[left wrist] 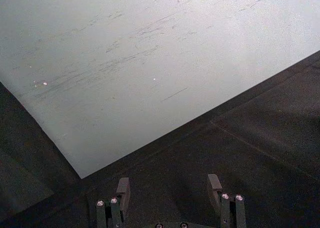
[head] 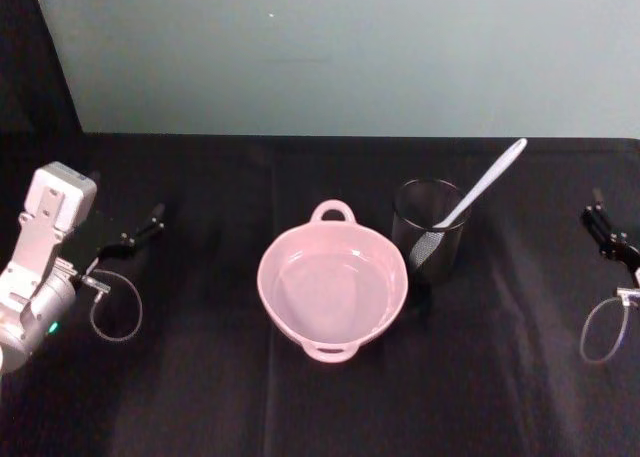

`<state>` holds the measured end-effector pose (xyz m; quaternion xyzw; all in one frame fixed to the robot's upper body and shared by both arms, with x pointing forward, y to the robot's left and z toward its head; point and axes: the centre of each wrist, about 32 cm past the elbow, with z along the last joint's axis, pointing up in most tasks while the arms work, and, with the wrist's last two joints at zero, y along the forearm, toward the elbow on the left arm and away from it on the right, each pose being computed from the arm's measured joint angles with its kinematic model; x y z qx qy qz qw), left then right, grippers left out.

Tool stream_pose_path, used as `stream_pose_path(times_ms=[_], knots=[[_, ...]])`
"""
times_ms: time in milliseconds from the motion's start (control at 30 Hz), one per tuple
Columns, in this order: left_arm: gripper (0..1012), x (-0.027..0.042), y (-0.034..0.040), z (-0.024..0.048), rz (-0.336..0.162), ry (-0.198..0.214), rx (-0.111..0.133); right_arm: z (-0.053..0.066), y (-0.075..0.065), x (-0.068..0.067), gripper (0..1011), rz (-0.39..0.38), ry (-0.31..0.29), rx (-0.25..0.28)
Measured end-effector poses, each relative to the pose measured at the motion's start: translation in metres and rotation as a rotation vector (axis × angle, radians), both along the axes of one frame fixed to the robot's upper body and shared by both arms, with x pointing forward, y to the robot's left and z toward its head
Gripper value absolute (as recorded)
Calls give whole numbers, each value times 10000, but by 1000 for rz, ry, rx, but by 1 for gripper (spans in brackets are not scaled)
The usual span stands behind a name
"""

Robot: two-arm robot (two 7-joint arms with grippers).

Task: Use the one hand to pick up the spoon and stir the clear water in the bowl.

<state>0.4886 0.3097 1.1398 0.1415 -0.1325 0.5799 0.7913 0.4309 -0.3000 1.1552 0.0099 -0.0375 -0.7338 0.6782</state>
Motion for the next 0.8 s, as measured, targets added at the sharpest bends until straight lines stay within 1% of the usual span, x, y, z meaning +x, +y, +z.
stream_pose_path(times_ms=[133, 233, 800], knots=[[1011, 0, 0, 0, 0, 0, 0, -55, 5, 52, 1002, 5, 6, 6], [1011, 0, 0, 0, 0, 0, 0, -106, -18, 104, 1002, 18, 20, 16], [1011, 0, 0, 0, 0, 0, 0, -88, -3, 87, 1002, 17, 14, 17]])
